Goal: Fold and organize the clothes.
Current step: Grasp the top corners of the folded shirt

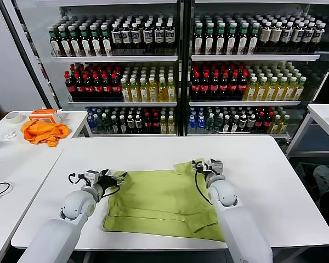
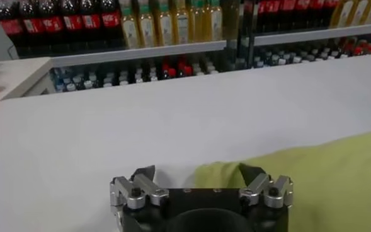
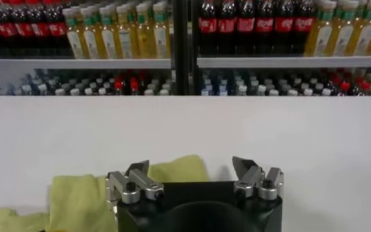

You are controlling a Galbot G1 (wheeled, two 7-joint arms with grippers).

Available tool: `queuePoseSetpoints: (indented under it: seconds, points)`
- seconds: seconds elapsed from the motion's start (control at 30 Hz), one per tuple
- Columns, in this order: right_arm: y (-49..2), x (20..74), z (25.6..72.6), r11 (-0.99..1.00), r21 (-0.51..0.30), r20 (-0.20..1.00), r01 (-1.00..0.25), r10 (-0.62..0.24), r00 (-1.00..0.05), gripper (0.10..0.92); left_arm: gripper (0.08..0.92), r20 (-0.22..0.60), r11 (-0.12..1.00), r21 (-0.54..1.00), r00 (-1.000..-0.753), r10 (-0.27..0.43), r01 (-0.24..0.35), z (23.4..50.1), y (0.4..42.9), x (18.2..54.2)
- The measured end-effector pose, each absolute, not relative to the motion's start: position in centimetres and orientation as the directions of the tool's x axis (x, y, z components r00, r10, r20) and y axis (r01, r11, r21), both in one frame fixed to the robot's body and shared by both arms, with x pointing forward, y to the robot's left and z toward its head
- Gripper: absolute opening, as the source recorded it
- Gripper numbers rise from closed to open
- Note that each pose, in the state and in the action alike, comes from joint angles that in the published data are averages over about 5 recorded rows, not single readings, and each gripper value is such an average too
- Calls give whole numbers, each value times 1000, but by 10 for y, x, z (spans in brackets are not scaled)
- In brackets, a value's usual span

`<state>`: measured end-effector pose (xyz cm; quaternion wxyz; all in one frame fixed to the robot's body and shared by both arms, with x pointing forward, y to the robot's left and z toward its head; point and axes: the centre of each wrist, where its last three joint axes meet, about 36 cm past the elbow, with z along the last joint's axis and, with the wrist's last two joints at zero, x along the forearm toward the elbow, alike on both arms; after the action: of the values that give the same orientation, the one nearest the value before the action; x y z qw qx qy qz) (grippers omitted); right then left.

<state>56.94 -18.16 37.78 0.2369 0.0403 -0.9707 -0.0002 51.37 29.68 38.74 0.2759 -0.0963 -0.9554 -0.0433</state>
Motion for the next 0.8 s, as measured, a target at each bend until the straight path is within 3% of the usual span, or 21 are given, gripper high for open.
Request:
queuePoseSetpoints:
  seconds: [0.47, 0.8]
  points:
    - [-175, 573, 376, 995, 59, 489, -80, -99, -867, 378, 360, 540, 975, 7, -822, 183, 222, 383, 296, 509]
    - [-177, 567, 382, 994, 67, 456, -86, -107, -883, 123, 97, 523, 974, -7, -829, 198, 228, 386, 298, 506]
